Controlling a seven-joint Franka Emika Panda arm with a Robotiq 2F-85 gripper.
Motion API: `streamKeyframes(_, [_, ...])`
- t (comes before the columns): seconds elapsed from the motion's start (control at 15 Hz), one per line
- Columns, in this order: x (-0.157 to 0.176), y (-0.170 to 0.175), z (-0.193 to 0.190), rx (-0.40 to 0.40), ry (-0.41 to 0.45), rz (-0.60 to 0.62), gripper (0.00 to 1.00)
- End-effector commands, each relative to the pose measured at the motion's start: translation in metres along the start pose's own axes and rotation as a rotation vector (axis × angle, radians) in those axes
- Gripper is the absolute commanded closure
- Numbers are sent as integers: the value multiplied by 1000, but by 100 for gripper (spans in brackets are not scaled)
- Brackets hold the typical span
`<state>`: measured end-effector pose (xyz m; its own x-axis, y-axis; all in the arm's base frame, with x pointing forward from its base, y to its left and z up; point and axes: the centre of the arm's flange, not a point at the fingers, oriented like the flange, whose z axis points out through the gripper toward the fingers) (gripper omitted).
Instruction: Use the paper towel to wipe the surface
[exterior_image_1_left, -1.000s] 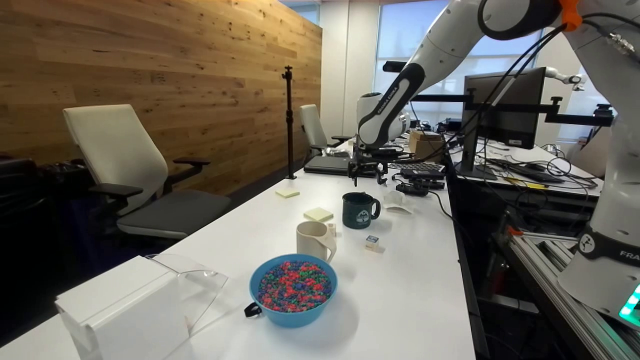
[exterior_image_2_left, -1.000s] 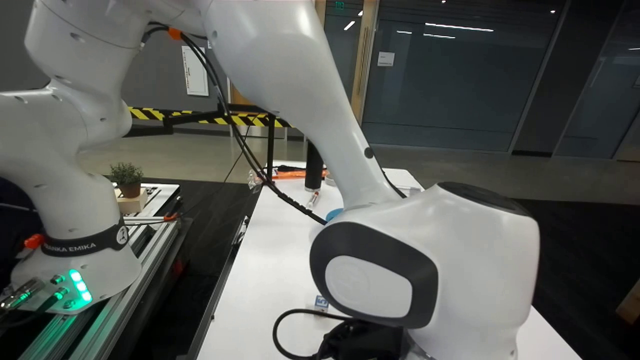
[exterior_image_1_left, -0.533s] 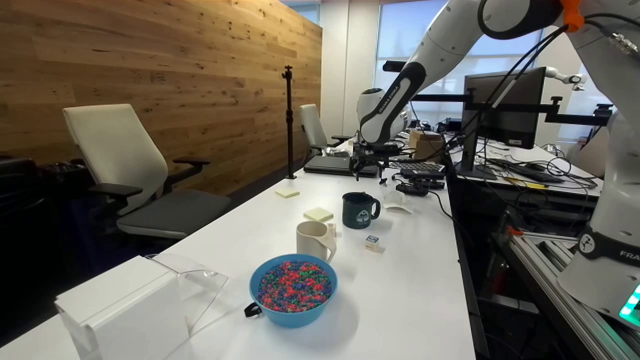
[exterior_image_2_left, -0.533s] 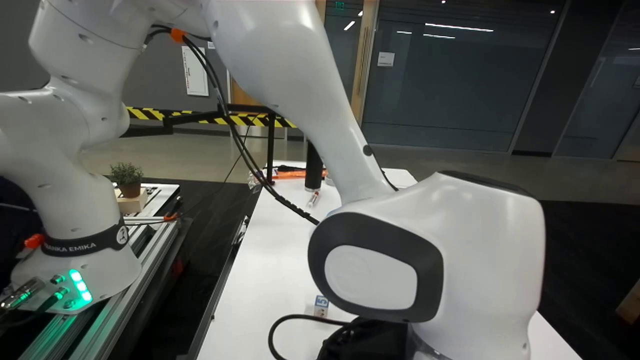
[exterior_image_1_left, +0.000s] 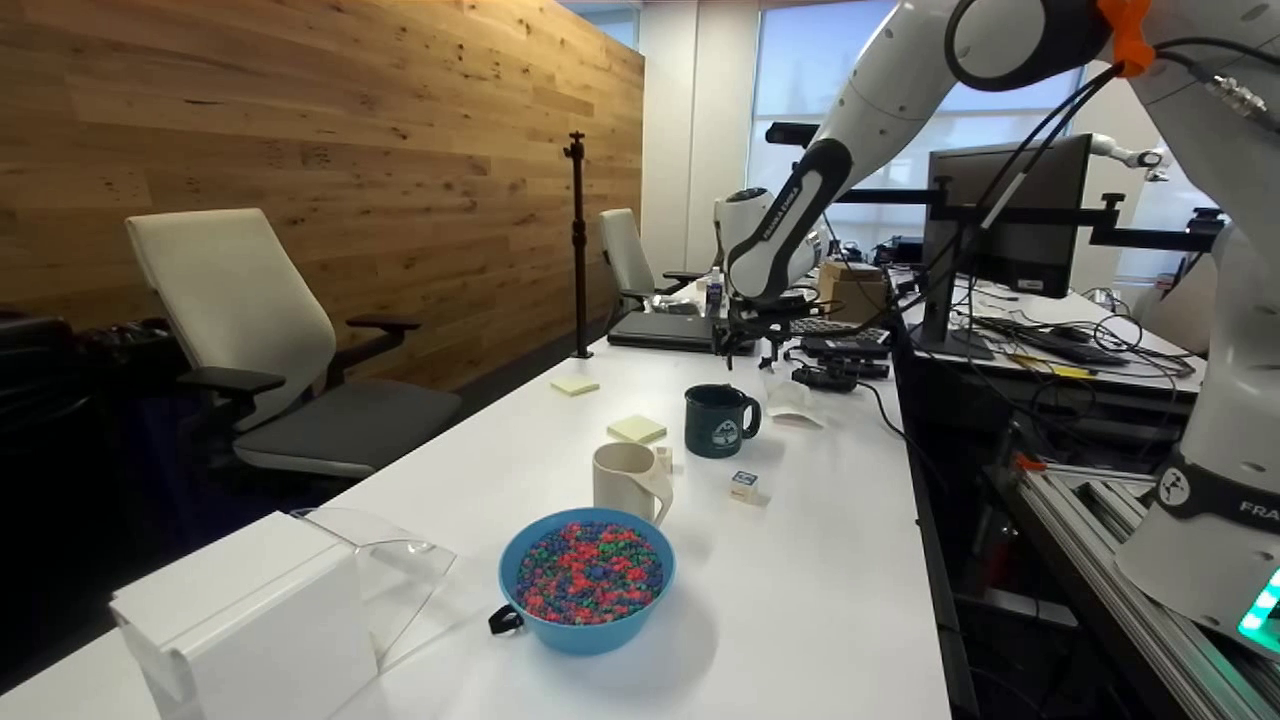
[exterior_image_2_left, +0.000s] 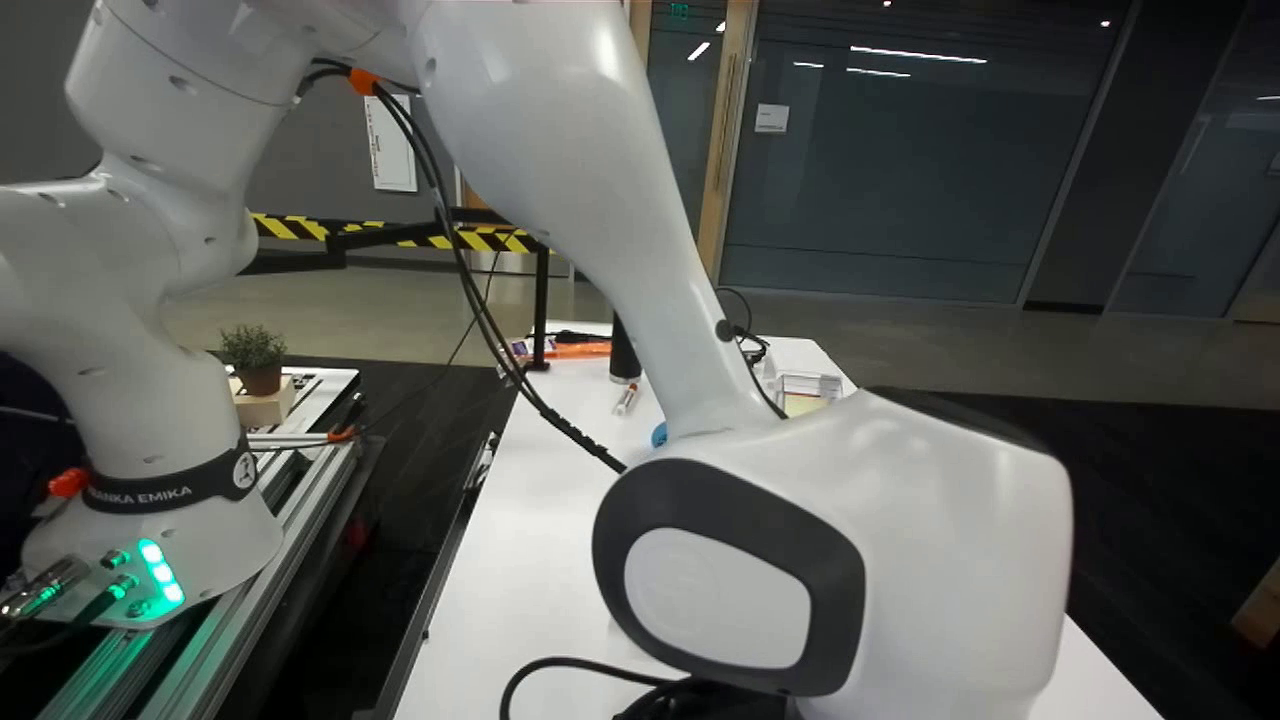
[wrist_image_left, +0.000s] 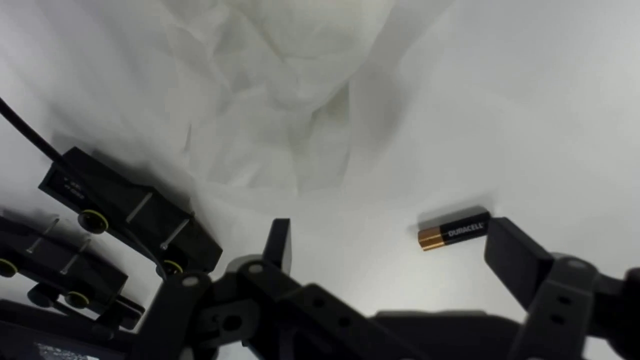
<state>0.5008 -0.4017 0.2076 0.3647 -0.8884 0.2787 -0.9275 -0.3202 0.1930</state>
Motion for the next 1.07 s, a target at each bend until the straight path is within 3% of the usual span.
streamKeyframes(0.0, [-6,-4,12,-8,-37,8,0])
streamKeyframes(0.2, [-3,2,15,-36,8,45,0])
streamKeyframes(0.53, [2,20,17,-52,-3,80,0])
streamKeyframes(1.0, [-23,9,11,55,-88,-1,0])
